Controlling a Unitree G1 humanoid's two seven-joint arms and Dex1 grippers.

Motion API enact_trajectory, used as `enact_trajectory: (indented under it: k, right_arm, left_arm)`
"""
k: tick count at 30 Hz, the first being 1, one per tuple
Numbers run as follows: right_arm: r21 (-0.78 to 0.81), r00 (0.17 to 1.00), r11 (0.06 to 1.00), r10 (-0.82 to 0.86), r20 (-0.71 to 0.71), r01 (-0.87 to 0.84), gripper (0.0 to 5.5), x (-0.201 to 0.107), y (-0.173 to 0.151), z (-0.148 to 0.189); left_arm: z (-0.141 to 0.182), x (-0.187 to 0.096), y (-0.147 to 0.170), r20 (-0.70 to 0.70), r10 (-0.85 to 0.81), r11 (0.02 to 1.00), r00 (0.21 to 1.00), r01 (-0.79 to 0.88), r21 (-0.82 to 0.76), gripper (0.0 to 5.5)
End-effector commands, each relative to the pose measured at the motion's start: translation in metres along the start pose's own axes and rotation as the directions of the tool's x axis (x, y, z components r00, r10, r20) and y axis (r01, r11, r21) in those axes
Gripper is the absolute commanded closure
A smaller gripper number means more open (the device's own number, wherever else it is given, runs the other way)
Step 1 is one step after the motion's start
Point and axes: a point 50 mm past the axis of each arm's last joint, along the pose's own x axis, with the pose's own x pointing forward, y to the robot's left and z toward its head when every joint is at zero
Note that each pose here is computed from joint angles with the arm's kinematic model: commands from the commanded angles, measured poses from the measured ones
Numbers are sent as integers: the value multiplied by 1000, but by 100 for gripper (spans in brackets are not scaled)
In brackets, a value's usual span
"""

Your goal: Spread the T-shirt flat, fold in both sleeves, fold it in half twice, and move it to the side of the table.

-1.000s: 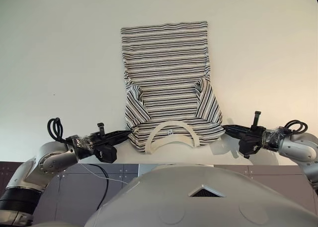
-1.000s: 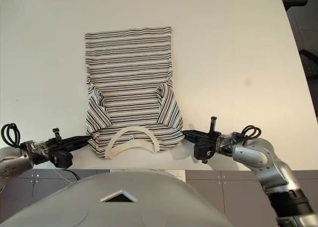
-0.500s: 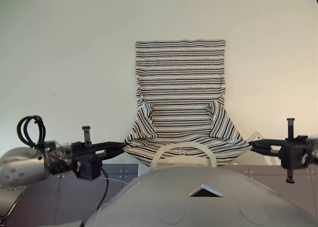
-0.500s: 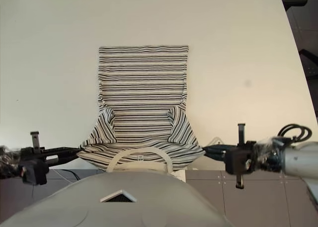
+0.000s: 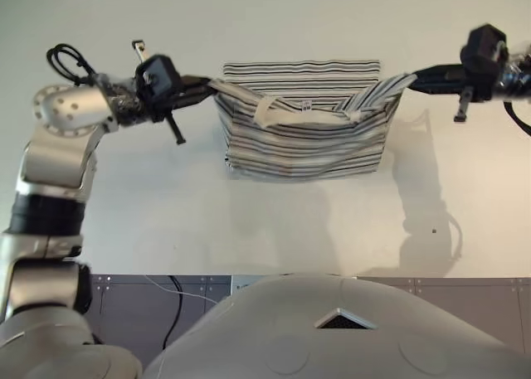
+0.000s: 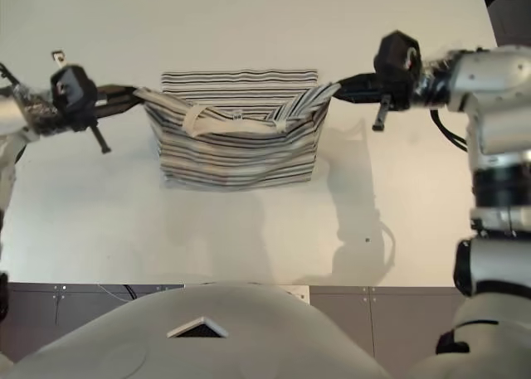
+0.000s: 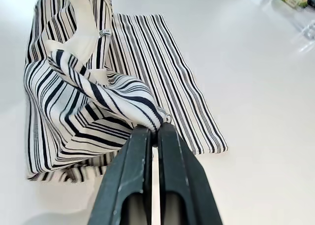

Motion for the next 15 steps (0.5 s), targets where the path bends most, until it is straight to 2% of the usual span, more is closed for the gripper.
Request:
enact_trajectory:
  k: [1, 3, 4, 5, 7, 10, 12, 13, 15]
  right_arm:
    - [14, 989, 995, -97, -109, 99, 537, 31, -36, 5]
    - [1, 961, 995, -98, -257, 102, 537, 41, -32, -16]
    - [-17, 944, 993, -114, -309, 114, 540, 44, -30, -25]
    - [-24, 933, 992, -126, -338, 125, 516, 47, -28, -31]
    - [8, 921, 975, -206, -329, 221, 480, 51, -30, -36]
    - [144, 884, 900, -356, -305, 412, 435, 48, -34, -46]
    - [219, 852, 838, -429, -298, 499, 396, 47, -33, -54]
    - [251, 849, 819, -447, -282, 516, 373, 49, -31, -57]
    - [282, 854, 809, -462, -238, 516, 341, 55, -27, -58]
  left_arm:
    - [-3, 43, 34, -75, 60, 998, 995, -59, 11, 540]
    - [-18, 52, 34, -158, 61, 998, 986, -60, 7, 540]
    - [-32, 54, 28, -228, 36, 999, 973, -35, 7, 518]
    - [-46, 54, 19, -291, -3, 1000, 957, 6, 11, 503]
    - [-70, 49, 10, -377, 20, 1000, 926, -19, 5, 471]
    - [-92, 40, 8, -437, 164, 973, 885, -219, -78, 434]
    - [-95, 40, 8, -423, 233, 937, 876, -318, -144, 400]
    - [-90, 45, 9, -379, 250, 921, 891, -340, -190, 380]
    - [-72, 60, 12, -245, 233, 912, 941, -299, -280, 378]
